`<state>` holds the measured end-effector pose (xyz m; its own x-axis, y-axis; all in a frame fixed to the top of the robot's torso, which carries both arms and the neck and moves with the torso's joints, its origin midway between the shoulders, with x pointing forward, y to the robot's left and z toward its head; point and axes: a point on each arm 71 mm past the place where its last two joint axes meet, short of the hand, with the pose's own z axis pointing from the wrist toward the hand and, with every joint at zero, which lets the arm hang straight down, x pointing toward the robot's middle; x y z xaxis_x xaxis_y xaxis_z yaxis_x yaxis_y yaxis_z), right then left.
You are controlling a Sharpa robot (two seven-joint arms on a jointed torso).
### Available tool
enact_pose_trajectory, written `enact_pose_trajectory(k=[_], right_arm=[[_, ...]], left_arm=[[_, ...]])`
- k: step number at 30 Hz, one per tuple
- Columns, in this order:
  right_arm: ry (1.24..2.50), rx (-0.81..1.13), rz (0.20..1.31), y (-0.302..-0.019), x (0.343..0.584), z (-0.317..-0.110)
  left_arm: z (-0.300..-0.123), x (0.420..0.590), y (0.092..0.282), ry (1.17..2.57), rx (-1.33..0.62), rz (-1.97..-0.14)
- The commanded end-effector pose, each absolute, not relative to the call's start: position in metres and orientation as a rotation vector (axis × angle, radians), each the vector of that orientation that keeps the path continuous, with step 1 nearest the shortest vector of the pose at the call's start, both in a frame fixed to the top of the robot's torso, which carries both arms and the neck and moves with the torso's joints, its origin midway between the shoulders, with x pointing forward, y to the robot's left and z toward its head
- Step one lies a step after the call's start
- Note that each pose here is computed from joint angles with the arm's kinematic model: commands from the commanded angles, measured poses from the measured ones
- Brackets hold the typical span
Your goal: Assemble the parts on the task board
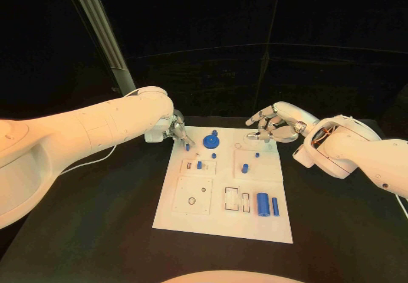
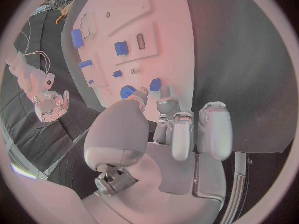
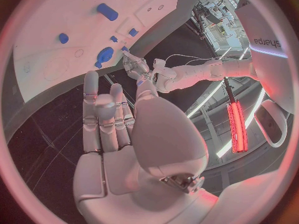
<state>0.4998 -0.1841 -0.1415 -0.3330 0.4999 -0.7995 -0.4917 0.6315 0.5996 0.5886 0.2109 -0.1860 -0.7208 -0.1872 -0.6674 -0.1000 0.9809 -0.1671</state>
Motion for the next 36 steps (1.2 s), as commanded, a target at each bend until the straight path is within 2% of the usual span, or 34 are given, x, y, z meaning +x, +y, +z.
enact_pose_trajectory(k=[1, 36], right_arm=[[1.621, -0.002, 1.012, -0.1830, 0.4997, -0.1402], [1.621, -0.003, 1.012, -0.1822, 0.5008, -0.1405]], left_arm=[[-0.1855, 0.5879, 0.2095, 2.391, -0.175, -0.160], [-0.1865, 0.5861, 0.2012, 2.403, -0.141, -0.235]])
